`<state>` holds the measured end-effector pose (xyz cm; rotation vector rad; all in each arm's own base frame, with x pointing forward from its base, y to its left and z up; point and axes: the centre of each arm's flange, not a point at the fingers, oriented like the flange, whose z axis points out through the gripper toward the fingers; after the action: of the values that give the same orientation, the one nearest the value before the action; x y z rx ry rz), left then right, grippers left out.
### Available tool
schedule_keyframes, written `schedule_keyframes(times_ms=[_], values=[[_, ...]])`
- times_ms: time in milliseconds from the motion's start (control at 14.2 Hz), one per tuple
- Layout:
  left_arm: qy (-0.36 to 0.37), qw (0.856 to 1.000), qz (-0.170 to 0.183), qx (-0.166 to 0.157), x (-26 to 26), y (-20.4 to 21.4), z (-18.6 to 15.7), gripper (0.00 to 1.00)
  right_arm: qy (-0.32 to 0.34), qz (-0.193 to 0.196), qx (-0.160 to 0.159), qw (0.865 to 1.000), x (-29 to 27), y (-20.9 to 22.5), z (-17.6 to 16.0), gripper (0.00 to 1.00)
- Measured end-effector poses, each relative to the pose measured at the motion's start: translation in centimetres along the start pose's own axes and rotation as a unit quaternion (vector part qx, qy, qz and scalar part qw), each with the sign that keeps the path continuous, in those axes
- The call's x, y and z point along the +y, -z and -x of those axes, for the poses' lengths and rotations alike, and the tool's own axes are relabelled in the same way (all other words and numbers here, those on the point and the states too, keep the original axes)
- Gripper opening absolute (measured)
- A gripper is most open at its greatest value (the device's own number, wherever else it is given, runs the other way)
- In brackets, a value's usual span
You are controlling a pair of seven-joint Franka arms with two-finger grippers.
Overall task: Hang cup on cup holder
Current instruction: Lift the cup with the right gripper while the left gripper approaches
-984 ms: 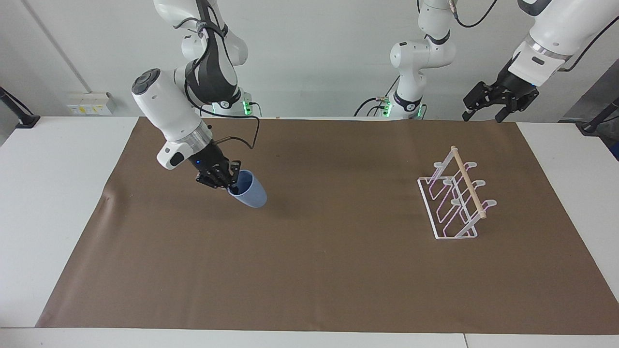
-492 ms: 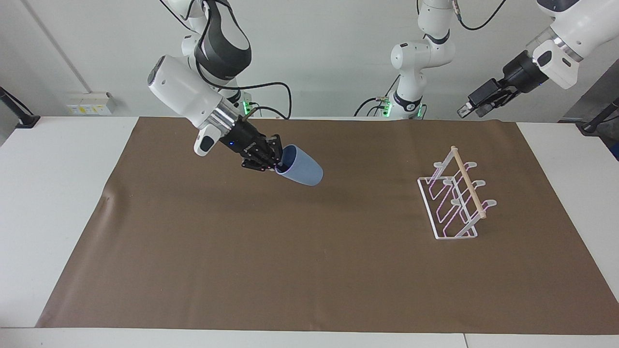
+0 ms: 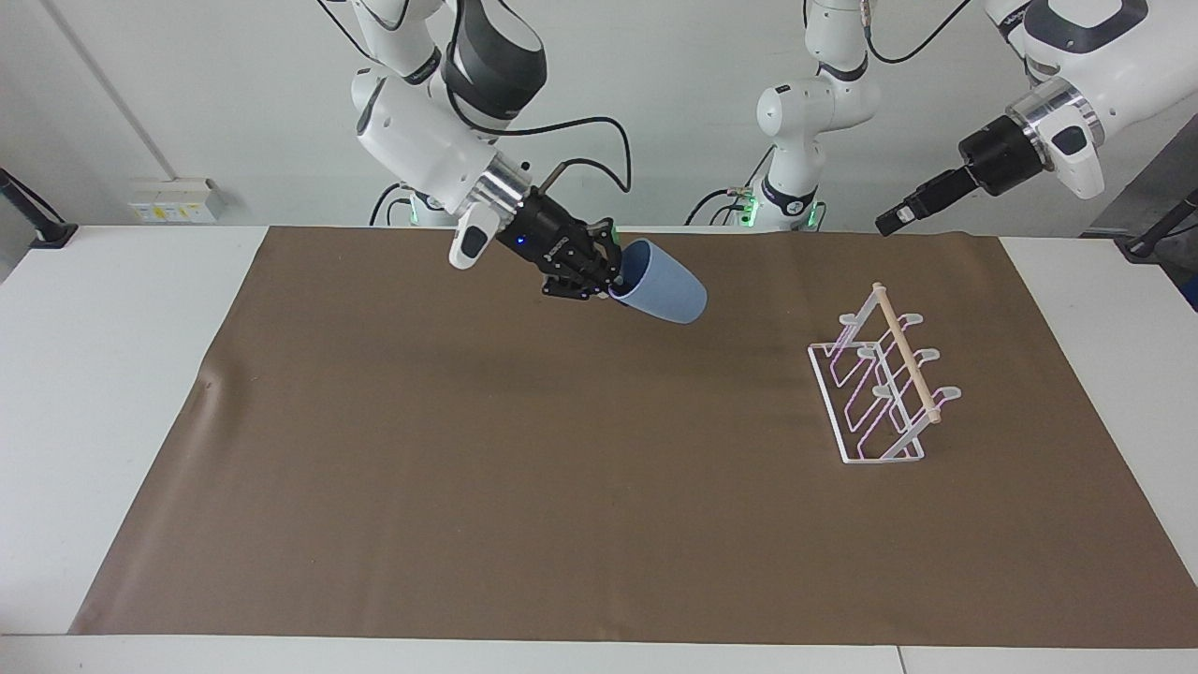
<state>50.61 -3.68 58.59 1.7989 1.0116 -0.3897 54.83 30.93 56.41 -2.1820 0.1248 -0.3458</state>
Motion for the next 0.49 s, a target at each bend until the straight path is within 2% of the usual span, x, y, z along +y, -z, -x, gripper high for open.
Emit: schedule_keyframes(times_ms=[281, 492], values=[[0.101, 0.992, 0.067, -0.047, -2.5, -1.8, -2.4, 1.0, -0.02, -0.014, 0.025, 0.999, -2.0, -1.3, 1.5, 0.06], [0.133, 0.984, 0.1, -0.065, -3.1, -3.8, -2.7, 1.0, -0.044, -0.024, 0.029, 0.998, -3.1, -2.0, 2.5, 0.06]])
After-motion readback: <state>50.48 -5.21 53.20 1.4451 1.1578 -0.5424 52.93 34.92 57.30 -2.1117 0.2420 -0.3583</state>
